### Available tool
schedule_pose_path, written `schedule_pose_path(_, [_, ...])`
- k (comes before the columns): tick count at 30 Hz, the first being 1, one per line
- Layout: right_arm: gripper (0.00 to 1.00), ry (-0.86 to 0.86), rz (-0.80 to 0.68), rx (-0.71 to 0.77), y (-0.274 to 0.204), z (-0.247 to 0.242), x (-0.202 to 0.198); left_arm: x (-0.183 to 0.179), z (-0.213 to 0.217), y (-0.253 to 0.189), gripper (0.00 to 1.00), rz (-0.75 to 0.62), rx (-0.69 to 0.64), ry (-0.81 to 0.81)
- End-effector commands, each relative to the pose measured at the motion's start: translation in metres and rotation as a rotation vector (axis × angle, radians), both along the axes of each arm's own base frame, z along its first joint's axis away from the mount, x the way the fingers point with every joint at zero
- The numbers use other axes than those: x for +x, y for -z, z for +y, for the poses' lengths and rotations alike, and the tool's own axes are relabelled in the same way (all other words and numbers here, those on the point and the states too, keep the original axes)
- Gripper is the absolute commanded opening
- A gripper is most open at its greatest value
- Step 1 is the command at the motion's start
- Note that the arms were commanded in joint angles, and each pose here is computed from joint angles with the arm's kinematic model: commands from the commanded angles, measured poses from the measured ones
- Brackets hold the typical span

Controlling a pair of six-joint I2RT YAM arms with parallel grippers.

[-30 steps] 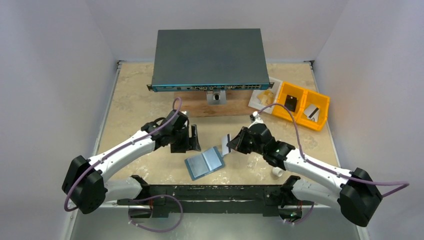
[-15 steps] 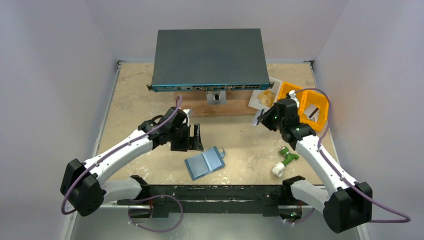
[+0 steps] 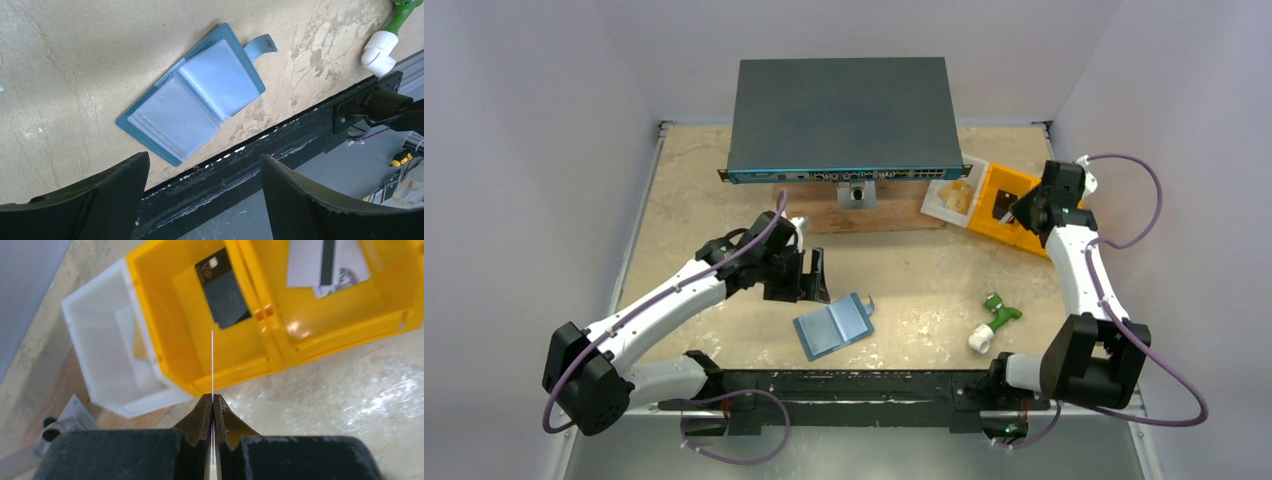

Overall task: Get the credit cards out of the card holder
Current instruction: Place the credit card in the storage box.

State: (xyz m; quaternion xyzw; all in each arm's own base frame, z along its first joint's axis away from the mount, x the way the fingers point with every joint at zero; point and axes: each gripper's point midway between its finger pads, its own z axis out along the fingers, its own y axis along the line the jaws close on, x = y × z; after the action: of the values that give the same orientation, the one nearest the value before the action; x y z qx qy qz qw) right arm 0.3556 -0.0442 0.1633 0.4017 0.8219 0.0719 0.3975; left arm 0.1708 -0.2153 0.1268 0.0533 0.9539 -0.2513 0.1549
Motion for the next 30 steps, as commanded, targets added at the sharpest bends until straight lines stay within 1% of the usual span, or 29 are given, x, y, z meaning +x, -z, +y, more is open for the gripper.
schedule_pose_path(1, [0.00, 0.124, 0.050, -0.170, -0.015, -0.050, 0.000, 0.002, -0.007, -0.024, 0.81, -0.059, -0.043, 0.053])
schedule_pose_path(7, [0.00, 0.285, 0.159, -0.335, -0.012, -0.101, -0.001, 0.001, -0.007, -0.027, 0.81, -0.056, -0.044, 0.076])
schedule_pose_path(11, [0.00, 0.344, 0.255, -0.428, 0.001, -0.123, 0.003, -0.001, -0.005, -0.031, 0.81, -0.056, -0.031, 0.093])
schedule_pose_path(16, [0.00, 0.363, 0.349, -0.500, 0.017, -0.141, 0.021, -0.001, -0.003, -0.034, 0.81, -0.058, -0.008, 0.115])
schedule_pose_path(20, [0.00, 0.352, 0.438, -0.520, 0.036, -0.148, 0.036, 0.000, -0.002, -0.037, 0.82, -0.060, 0.007, 0.122])
schedule_pose_path(23, [0.00, 0.339, 0.461, -0.527, 0.041, -0.151, 0.046, 0.001, -0.001, -0.040, 0.81, -0.067, 0.010, 0.121])
schedule_pose_path(24, [0.03, 0.334, 0.464, -0.527, 0.041, -0.152, 0.049, 0.001, -0.001, -0.040, 0.82, -0.067, 0.011, 0.118])
schedule_pose_path(28, [0.22, 0.289, 0.456, -0.519, 0.037, -0.150, 0.061, 0.002, -0.001, -0.038, 0.82, -0.060, 0.015, 0.110])
schedule_pose_path(29, [0.29, 0.282, 0.464, -0.518, 0.037, -0.150, 0.061, 0.002, -0.001, -0.037, 0.82, -0.060, 0.017, 0.107])
schedule_pose_path(30, [0.38, 0.276, 0.472, -0.518, 0.035, -0.149, 0.061, 0.002, -0.001, -0.036, 0.82, -0.059, 0.016, 0.104])
